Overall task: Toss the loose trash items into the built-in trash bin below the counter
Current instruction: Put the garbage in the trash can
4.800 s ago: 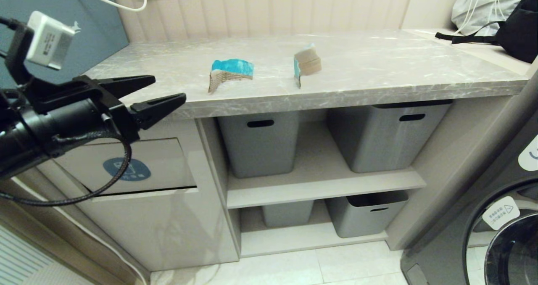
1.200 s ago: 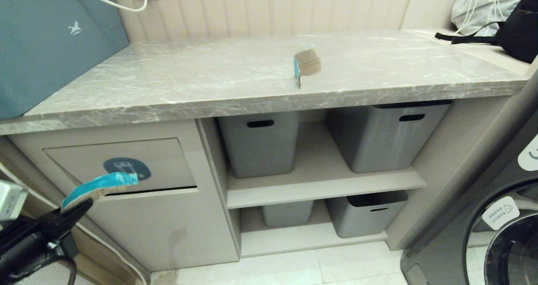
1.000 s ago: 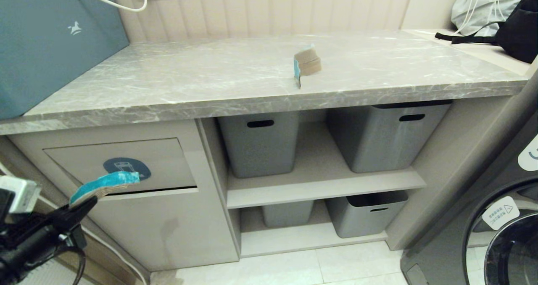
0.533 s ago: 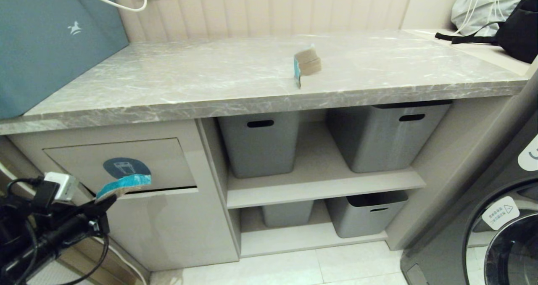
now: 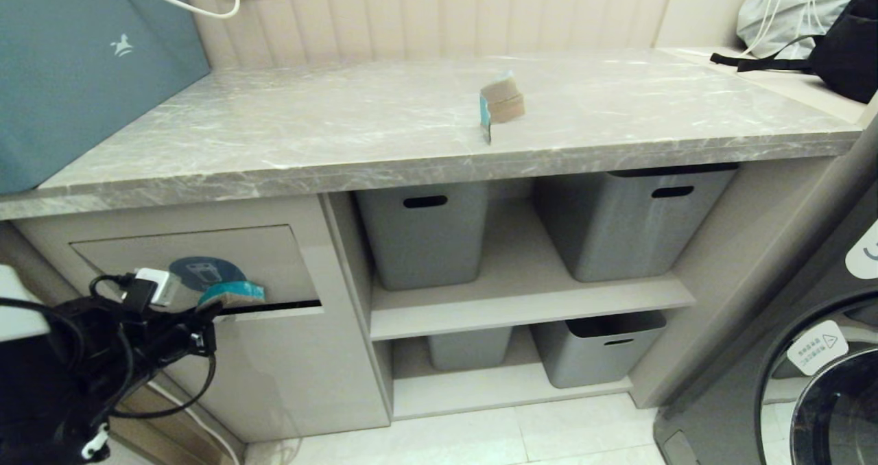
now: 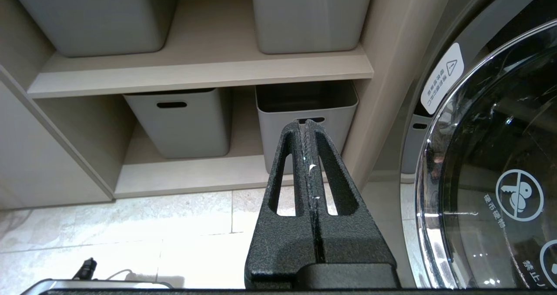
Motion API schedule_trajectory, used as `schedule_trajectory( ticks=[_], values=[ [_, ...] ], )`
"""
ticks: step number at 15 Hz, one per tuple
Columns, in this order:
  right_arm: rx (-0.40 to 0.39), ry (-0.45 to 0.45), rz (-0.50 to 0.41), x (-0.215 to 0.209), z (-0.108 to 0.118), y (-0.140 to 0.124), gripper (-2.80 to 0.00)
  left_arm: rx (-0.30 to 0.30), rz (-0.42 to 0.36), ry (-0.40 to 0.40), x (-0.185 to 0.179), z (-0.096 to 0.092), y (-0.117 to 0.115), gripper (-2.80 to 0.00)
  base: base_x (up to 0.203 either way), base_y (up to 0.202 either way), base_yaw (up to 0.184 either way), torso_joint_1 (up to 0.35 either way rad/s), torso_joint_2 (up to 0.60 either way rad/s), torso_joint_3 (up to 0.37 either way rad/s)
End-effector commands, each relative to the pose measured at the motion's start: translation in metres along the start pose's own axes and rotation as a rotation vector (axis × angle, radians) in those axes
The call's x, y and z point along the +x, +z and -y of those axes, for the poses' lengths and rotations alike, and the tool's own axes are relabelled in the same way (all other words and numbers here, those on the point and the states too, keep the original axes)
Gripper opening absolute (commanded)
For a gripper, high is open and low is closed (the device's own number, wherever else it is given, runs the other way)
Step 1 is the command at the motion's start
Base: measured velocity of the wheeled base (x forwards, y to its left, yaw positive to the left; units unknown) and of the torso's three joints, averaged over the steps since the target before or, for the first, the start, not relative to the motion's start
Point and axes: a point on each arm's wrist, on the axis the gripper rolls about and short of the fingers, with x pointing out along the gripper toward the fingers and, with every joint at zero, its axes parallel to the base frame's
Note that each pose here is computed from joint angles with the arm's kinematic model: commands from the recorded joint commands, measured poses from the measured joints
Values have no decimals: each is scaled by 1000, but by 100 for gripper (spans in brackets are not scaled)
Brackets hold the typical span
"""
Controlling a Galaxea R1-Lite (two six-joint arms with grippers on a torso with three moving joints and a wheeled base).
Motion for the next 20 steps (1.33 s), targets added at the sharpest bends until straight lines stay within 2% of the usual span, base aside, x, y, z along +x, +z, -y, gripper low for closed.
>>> schedule_trajectory(
  ticks=[1,4,8,13,19,20],
  values=[
    [-1,0,0,0,0,0,-280,2,-8,-4,18,2,-12,-280,0,0,0,0,0,0],
    [-1,-1,0,0,0,0,-280,12,18,33,39,7,-10,-280,0,0,0,0,0,0],
    [-1,1,0,0,0,0,-280,8,58,31,56,9,-7,-280,0,0,0,0,0,0],
    [-1,1,0,0,0,0,-280,26,113,113,83,5,-3,-280,0,0,0,0,0,0],
    [-1,0,0,0,0,0,-280,23,105,110,87,7,-5,-280,0,0,0,0,0,0],
    [-1,0,0,0,0,0,-280,24,109,110,88,7,-4,0,0,0,0,0,0,0]
  ],
)
